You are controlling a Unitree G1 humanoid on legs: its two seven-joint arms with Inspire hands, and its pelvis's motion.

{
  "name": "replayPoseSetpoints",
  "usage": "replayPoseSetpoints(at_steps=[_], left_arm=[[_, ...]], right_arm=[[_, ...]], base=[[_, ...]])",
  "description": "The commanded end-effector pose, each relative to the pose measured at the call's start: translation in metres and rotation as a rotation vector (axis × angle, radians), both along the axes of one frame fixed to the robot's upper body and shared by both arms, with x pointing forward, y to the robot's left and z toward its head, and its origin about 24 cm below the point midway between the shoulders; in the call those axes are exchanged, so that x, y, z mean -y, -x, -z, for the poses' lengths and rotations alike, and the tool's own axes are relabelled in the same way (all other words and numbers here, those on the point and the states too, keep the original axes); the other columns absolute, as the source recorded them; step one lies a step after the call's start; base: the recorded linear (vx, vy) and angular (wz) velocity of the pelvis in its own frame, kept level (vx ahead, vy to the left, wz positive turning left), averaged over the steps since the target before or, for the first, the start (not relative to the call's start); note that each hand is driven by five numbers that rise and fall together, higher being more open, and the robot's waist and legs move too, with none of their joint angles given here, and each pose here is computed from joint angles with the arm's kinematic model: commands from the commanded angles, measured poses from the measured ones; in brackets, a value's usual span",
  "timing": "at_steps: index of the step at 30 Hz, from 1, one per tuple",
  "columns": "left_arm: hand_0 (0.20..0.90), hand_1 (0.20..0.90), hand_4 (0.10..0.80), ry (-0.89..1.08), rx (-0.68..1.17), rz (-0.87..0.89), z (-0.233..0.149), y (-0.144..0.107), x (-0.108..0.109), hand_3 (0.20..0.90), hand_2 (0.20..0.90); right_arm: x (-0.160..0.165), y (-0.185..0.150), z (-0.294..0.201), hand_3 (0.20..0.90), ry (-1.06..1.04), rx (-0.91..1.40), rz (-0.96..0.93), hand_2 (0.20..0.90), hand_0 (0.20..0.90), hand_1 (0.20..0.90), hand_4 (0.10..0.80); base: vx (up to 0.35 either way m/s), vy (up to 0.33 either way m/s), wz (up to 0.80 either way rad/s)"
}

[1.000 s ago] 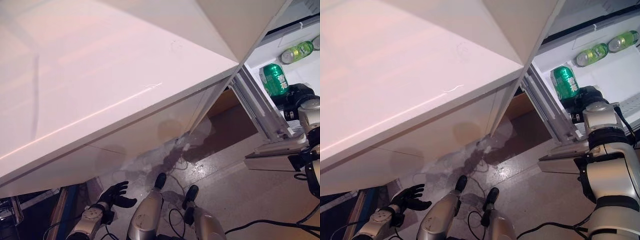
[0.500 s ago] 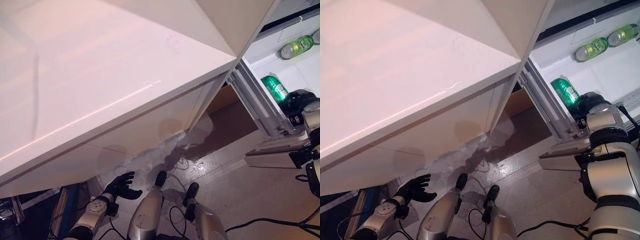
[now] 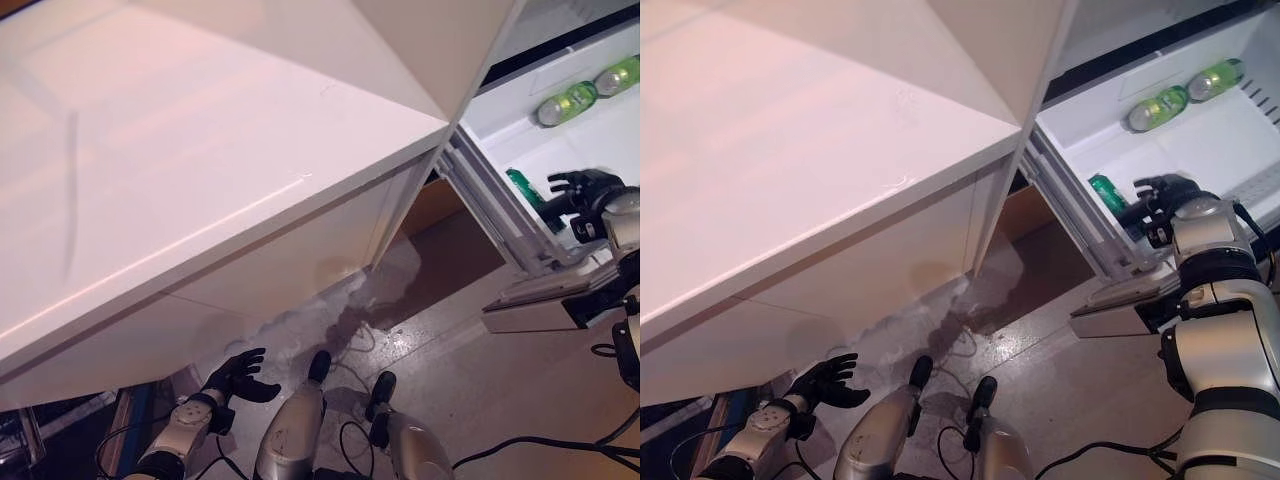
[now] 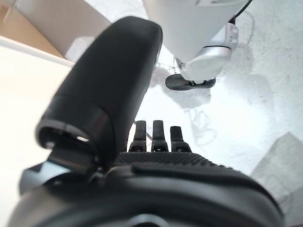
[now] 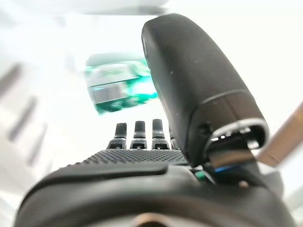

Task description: Put drinks into fridge and close the fridge

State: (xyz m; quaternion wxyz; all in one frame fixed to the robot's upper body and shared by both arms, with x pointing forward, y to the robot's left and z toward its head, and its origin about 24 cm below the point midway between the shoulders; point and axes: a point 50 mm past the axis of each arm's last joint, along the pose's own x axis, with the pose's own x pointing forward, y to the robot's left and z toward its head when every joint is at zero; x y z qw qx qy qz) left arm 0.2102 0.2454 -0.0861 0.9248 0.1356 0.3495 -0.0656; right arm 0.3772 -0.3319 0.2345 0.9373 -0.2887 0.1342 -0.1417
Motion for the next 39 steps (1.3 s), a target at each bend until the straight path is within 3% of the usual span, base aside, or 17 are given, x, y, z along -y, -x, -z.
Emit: replayPoseSetpoints(at_steps=[1, 8, 15, 24, 39], left_arm=[[0.900, 0.900, 0.800, -0.050, -0.059, 0.028, 0.008, 0.027, -0.011, 0.900, 0.900], [0.900, 0.900, 0.800, -0.090, -0.155, 0.008, 0.022, 0.048, -0.018, 0.900, 0.900], [0.900, 0.900, 0.800, -0.086, -0.218, 0.007, 0.036, 0.064, -0.010, 0.900, 0.900], [0.900, 0.900, 0.800, -0.067, -0.250, 0.026, 0.042, 0.064, 0.002, 0.900, 0.900], [0.900, 0.900, 0.800, -0.061, -0.221, -0.003, 0.039, 0.053, 0.008, 0.900, 0.900]], right_arm=[[0.007, 0.016, -0.079, 0.900, 0.111, 0.323, 0.013, 0.900, 0.900, 0.900, 0.800], [0.005, 0.043, -0.124, 0.900, -0.104, 0.754, -0.012, 0.900, 0.900, 0.900, 0.800], [0.033, 0.061, -0.100, 0.900, -0.384, 0.959, 0.144, 0.900, 0.900, 0.900, 0.800], [0.040, 0.060, -0.031, 0.900, -0.648, 0.956, 0.222, 0.900, 0.900, 0.900, 0.800], [0.056, 0.069, 0.040, 0.900, -0.764, 0.859, 0.409, 0.900, 0.900, 0.900, 0.800]], base=[[0.019, -0.013, -0.19], [0.014, -0.007, -0.16], [0.014, 0.011, -0.23], [0.046, -0.006, -0.18], [-0.001, 0.000, 0.01]])
